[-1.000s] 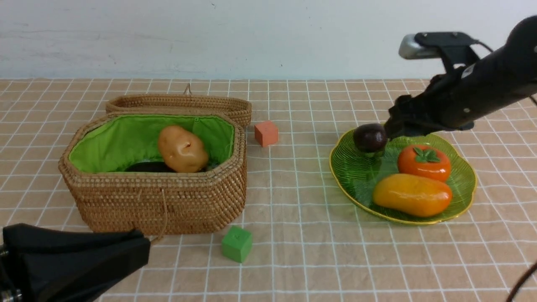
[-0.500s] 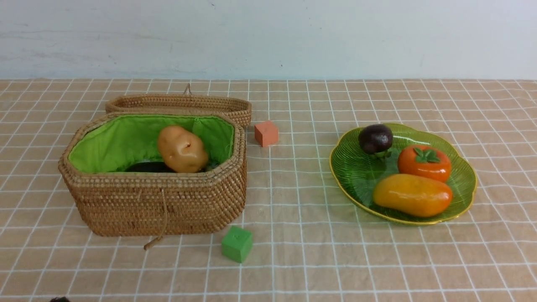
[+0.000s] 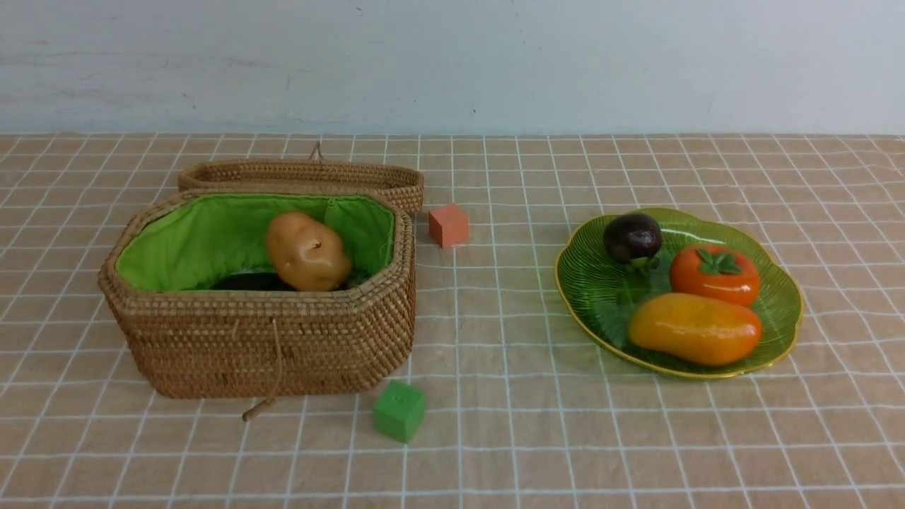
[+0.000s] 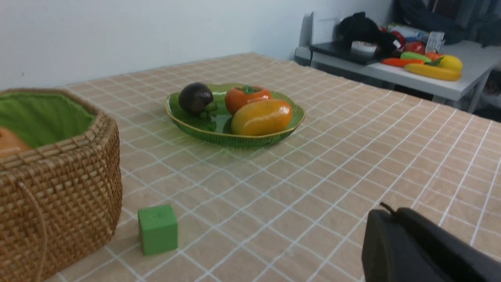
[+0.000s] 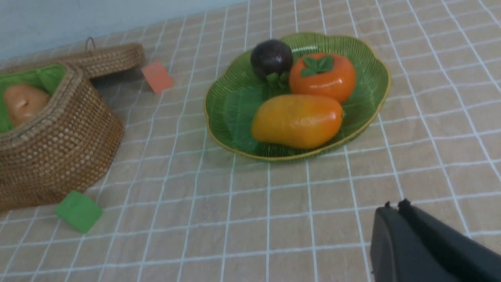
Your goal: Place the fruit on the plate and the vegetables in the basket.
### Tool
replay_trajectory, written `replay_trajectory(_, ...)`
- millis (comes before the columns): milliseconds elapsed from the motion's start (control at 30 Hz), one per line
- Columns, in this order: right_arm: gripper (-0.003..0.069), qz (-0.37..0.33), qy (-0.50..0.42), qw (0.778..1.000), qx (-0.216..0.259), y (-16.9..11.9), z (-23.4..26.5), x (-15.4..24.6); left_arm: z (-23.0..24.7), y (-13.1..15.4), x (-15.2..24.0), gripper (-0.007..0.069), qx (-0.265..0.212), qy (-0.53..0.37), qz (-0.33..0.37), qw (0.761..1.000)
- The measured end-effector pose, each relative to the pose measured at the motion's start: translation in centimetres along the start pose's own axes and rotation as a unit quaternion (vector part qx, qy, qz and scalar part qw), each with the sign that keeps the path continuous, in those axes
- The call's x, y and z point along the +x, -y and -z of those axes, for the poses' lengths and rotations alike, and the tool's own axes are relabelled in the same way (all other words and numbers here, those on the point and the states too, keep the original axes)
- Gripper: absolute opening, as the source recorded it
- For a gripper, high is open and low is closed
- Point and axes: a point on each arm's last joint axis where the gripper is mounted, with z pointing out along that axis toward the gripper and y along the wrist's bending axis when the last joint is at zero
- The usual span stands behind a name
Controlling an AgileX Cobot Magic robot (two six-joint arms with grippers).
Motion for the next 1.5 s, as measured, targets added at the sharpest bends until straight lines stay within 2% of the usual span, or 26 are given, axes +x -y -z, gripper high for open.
replay_trajectory(33, 0.0008, 0.000, -0.003, 1.000, 0.001, 0.2, -0.5, 0.6, 0.0, 0.0, 0.2, -0.0013, 0.011, -0.011, 0.000, 1.000)
replay_trajectory(367, 0.0008, 0.008, -0.055, 0.998, 0.022, 1.6, -3.0, 4.9, 0.1, -0.3, 1.1, -0.0013, -0.003, -0.065, -0.001, 0.998)
replay_trajectory(567, -0.0018, 0.059, 0.023, 0.997, 0.040, 3.1, -4.1, 8.2, 0.1, -0.3, 1.3, -0.0013, -0.006, -0.074, -0.001, 0.997)
replay_trajectory(700, -0.0019, 0.065, 0.031, 0.996, 0.053, 3.8, -4.2, 10.0, 0.1, -0.4, 1.4, -0.0013, -0.006, -0.076, -0.001, 0.997)
replay_trajectory(1500, -0.0014, 0.052, 0.032, 0.997, 0.049, 3.7, -4.2, 10.0, 0.1, -0.4, 1.5, -0.0007, -0.008, -0.084, -0.001, 0.996)
